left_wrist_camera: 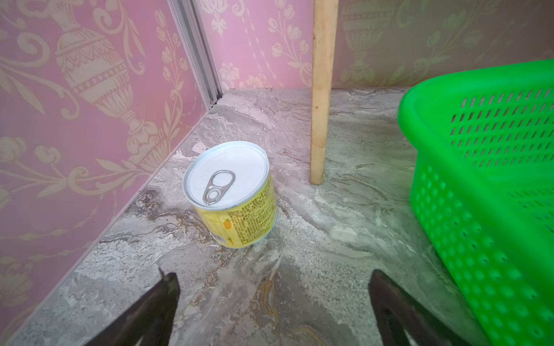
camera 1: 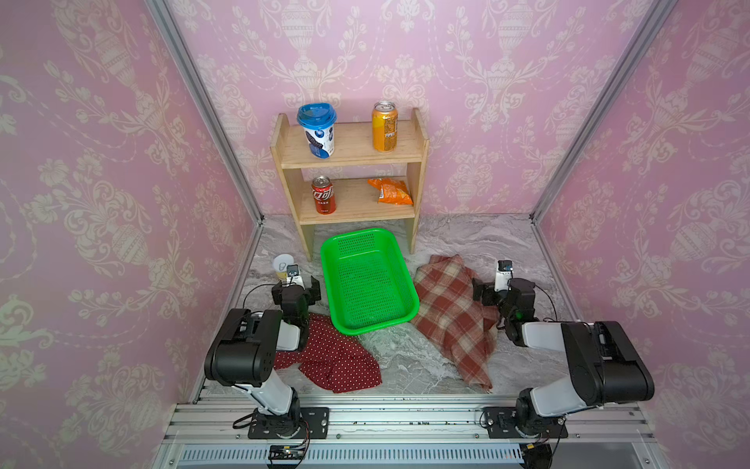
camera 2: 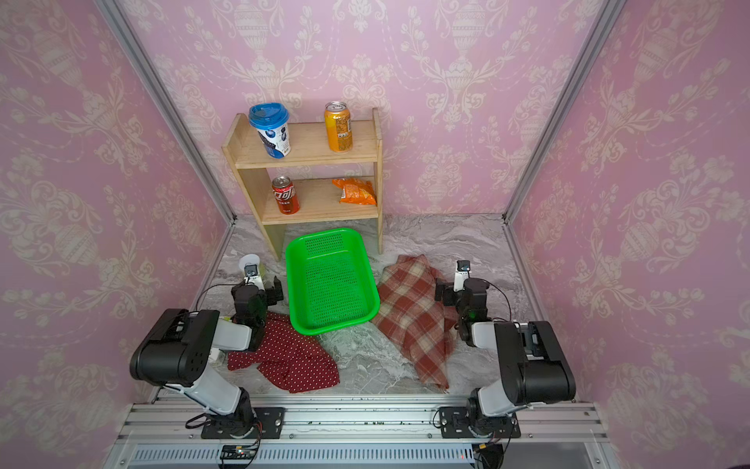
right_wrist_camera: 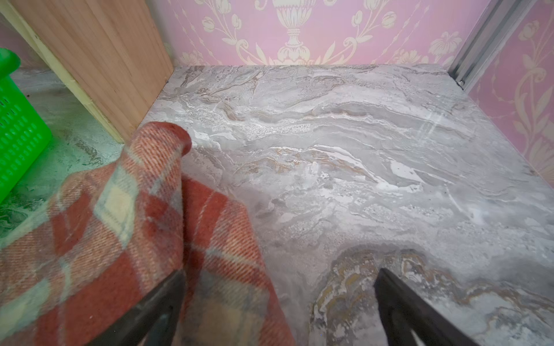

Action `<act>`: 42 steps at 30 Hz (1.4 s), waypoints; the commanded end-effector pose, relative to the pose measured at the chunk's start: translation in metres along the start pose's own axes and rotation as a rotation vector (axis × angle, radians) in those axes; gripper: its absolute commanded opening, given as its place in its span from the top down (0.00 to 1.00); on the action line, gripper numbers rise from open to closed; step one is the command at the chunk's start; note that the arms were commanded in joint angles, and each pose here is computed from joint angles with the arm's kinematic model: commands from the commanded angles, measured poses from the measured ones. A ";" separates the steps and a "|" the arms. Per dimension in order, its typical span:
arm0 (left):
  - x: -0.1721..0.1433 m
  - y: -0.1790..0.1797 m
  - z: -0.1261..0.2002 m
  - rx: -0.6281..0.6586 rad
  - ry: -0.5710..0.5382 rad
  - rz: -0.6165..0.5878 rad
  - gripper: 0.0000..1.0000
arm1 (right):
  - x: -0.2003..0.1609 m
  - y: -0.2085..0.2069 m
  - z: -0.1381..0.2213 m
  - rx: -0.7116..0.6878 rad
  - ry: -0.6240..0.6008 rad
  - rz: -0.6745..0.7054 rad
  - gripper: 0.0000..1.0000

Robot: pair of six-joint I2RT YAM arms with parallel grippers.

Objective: Roll up the skirts
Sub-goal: Flatten out the skirt at the center of the board.

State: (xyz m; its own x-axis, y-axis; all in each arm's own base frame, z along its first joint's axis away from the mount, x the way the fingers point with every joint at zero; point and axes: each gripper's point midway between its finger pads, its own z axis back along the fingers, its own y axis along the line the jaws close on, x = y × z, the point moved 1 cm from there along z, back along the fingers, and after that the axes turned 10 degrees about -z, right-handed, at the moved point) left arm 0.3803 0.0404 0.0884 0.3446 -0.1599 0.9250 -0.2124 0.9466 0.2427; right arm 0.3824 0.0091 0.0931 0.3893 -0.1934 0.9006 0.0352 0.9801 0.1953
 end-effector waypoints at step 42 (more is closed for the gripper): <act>0.132 -0.007 0.121 -0.225 -0.147 0.091 0.20 | 0.096 0.046 0.054 0.035 0.188 -0.223 0.09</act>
State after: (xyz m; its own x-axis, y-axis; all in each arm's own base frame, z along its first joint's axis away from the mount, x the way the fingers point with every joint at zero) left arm 0.3269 0.0197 0.2717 0.0541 -0.0935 0.9942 -0.2255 0.9688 0.1034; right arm 0.3859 0.0070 0.2370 0.3303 -0.3520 0.8758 0.1323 0.9359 0.3263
